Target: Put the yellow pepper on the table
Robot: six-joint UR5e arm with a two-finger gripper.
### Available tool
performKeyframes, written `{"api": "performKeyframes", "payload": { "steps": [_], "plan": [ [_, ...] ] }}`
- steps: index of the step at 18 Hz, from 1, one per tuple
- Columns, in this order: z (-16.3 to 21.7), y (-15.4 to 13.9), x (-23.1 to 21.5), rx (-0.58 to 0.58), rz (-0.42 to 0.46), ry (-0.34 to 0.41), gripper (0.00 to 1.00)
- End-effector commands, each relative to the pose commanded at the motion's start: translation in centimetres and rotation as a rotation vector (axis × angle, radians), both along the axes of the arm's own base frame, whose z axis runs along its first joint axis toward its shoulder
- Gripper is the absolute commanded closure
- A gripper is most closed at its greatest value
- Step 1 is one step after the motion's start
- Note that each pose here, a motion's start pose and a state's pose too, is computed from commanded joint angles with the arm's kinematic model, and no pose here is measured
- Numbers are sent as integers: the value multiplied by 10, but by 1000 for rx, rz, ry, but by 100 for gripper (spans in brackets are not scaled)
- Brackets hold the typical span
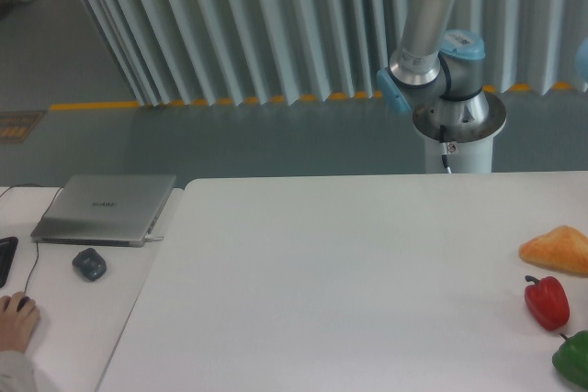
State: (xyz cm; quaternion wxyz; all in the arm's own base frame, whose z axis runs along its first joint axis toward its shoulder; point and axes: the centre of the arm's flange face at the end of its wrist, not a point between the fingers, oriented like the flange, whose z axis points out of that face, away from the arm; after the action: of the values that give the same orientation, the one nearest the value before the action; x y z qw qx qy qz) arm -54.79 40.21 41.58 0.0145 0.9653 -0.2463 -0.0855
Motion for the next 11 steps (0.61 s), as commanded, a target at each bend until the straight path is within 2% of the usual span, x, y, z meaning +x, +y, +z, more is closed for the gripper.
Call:
{"api": "performKeyframes", "payload": {
  "steps": [3,6,11],
  "plan": [
    [0,-1,0,-4,-3,-7,0],
    [-16,-9,-5,-15,11,-19,0],
    [-16,-36,-22,3,55,25,0]
  ]
}}
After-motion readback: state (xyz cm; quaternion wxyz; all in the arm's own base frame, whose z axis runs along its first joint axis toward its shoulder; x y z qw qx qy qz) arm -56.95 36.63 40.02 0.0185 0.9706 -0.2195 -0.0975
